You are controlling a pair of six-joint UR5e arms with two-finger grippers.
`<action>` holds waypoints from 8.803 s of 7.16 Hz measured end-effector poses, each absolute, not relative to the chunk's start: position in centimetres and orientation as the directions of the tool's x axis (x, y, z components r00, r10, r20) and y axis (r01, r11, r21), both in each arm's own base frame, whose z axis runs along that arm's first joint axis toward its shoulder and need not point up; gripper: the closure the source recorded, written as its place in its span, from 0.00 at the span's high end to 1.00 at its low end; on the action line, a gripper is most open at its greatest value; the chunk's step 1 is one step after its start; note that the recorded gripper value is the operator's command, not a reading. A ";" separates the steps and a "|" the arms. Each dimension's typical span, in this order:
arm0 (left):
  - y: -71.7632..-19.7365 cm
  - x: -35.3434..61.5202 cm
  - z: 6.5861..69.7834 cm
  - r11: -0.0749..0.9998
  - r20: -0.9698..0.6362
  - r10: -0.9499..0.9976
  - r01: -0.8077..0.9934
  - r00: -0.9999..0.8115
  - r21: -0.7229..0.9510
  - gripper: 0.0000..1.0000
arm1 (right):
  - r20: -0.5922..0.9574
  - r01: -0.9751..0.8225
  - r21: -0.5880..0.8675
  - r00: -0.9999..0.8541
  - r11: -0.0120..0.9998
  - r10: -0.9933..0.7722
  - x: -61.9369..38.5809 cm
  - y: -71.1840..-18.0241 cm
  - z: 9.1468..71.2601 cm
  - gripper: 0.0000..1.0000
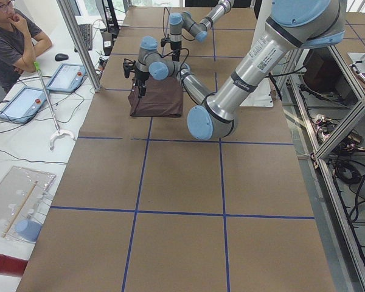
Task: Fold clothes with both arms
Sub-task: 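Lift the left gripper away while the right gripper moves to the shirt's near corner, then grasp the near corner with the right gripper and drag it toward the robot, then move the left gripper to the shirt's far edge while the right gripper holds, then rotate the shirt upright with the left gripper while the right gripper releases, then move the right gripper along the shirt's side edge to straighten it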
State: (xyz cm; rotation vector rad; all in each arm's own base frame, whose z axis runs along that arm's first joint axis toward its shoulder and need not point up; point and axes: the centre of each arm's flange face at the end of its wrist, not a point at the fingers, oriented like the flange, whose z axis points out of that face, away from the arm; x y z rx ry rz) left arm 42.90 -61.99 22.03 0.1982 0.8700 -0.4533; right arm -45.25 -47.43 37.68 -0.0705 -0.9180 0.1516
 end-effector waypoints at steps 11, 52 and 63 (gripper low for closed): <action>-60.3 41.3 22.6 0.887 -0.786 -0.282 0.461 0.550 0.004 1.00 | 0.774 -0.068 -0.131 0.617 0.989 0.145 -45.0 -45.6 39.7 0.00; -59.7 52.5 27.5 0.845 -0.741 -0.376 0.535 0.556 -0.027 0.00 | 0.873 -0.246 -0.227 0.378 0.942 0.308 -34.3 -33.2 28.0 1.00; -62.1 44.7 26.1 0.889 -0.791 -0.166 0.436 0.589 0.139 1.00 | 0.768 -0.211 -0.101 0.604 0.972 0.211 -42.4 -39.7 25.8 1.00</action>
